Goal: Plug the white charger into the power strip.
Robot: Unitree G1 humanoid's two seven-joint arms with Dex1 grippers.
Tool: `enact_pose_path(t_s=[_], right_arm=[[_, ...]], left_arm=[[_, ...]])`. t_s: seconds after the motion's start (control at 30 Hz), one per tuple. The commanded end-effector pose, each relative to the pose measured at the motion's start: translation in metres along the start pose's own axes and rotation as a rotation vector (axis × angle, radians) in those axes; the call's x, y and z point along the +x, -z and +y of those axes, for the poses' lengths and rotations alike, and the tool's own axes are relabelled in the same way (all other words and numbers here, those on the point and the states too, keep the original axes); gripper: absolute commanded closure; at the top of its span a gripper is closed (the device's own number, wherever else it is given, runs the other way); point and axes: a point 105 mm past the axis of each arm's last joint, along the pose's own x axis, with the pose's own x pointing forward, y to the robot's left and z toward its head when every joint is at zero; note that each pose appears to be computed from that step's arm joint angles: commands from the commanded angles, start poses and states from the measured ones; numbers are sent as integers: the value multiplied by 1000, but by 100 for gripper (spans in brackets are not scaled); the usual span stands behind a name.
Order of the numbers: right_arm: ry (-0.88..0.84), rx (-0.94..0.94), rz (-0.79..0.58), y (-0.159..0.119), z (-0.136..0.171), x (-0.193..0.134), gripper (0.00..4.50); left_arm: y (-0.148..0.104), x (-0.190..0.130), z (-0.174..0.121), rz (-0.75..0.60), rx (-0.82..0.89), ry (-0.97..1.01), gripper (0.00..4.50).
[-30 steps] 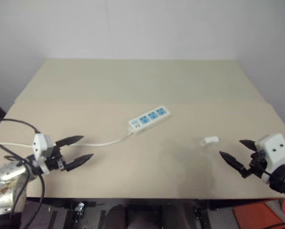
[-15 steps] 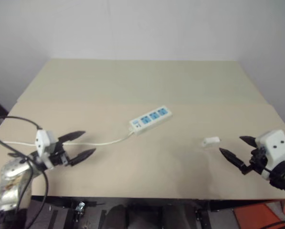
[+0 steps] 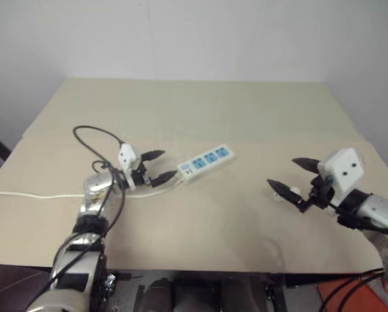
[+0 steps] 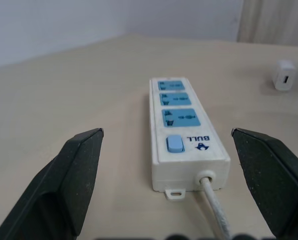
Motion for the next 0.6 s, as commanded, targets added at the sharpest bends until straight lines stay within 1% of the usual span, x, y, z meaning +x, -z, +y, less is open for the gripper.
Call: enact_pose_path(t_s=[0.03, 0.17, 0.3, 0.47, 0.6], right_arm=[[-12, -2, -56, -15, 15, 5, 0], [2, 30, -61, -13, 26, 9, 0], [11, 40, -57, -11, 36, 13, 0], [17, 60, -68, -13, 43, 16, 0], [27, 72, -76, -15, 43, 19, 0]], left_arm=[[-1, 8, 1, 8, 13, 43, 2], [1, 20, -4, 22, 2, 102, 2], [6, 28, -9, 37, -1, 116, 2], [19, 41, -12, 92, 46, 52, 2], [25, 54, -19, 82, 44, 11, 2]])
